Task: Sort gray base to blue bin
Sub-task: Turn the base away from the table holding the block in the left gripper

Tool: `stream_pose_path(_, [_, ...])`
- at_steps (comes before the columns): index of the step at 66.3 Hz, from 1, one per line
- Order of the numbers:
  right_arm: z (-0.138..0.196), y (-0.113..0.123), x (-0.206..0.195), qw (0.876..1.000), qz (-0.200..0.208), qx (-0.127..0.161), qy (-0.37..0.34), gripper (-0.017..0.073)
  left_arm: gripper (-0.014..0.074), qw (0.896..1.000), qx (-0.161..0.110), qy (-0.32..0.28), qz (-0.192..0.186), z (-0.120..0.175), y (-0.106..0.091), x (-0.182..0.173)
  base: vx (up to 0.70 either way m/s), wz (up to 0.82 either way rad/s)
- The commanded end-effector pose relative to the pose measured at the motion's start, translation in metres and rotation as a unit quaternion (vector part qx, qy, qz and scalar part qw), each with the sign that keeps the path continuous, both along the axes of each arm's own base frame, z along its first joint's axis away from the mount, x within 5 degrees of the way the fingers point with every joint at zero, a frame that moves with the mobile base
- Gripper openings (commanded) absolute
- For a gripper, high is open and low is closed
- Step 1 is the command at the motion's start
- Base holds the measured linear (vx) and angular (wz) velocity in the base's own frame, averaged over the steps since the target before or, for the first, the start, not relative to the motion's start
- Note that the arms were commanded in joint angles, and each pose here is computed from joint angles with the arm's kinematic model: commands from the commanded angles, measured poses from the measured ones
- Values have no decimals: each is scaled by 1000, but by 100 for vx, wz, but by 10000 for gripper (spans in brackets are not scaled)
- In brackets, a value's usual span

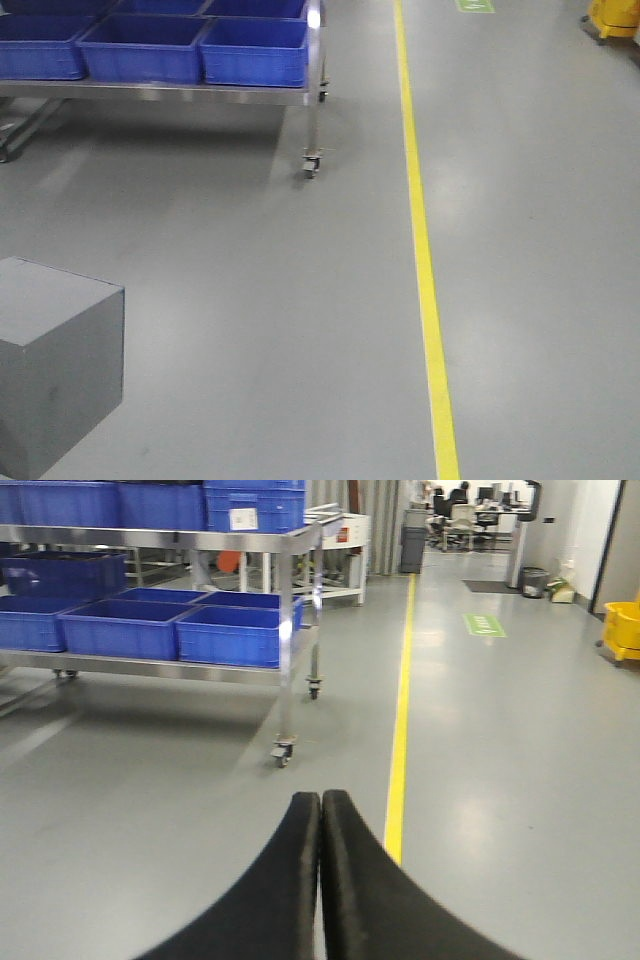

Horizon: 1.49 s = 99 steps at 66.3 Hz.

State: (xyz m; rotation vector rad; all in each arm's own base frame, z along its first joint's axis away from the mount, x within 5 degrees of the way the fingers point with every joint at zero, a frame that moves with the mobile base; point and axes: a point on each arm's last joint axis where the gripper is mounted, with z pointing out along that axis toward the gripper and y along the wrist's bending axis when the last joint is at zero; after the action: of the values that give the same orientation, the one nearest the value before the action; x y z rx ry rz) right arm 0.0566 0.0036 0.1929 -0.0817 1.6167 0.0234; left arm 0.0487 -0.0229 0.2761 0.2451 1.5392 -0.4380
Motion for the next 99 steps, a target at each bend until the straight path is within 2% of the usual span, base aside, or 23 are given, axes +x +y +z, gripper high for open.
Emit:
stream_pose_path(1, [3,0,0,999,-2,-6,-38,-9,-6,998,-35,-57,-2,19,1,-2,20,-34])
stream_pose_path(99, [3,0,0,999,-2,-6,-38,-9,-6,998,-35,-56,-2,19,1,-2,36,-7])
